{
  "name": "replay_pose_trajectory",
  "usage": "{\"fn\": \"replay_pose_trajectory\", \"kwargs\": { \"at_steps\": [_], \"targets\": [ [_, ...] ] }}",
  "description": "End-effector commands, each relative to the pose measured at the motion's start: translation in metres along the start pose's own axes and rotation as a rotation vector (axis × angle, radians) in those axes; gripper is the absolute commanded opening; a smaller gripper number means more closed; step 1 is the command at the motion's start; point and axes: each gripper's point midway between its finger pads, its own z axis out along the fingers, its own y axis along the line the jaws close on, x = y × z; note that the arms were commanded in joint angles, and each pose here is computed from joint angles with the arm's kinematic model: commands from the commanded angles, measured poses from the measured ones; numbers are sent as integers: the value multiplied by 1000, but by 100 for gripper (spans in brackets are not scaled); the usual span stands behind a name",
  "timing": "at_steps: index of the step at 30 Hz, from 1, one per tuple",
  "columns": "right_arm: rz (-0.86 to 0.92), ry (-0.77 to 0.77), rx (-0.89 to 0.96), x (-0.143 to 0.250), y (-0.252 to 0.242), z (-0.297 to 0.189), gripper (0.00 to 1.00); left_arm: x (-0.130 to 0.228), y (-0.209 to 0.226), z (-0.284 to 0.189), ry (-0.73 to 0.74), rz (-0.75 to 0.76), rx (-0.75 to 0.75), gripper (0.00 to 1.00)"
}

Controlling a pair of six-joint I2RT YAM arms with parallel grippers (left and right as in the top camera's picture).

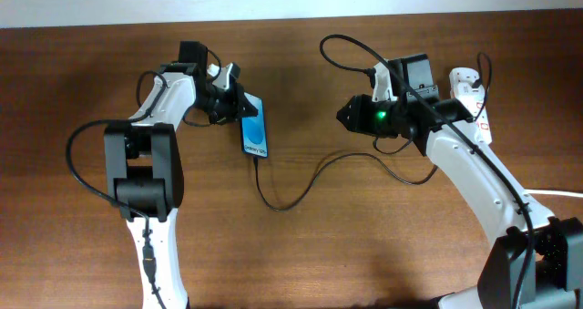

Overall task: Plug charger to phone and switch on socket
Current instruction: 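Lower the phone onto the table, release both grippers, and withdraw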

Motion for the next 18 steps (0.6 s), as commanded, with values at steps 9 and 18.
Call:
{"fn": "replay_pose_trajectory", "kwargs": {
  "at_steps": [9,18],
  "targets": [
    [-32,-30,-4,-7,8,-8,41,-1,30,-4,-16,3,-178,47],
    [-47,-32,32,-8,0,-9,50,-17,71,-29,-89,8,-458,69]
  ]
}}
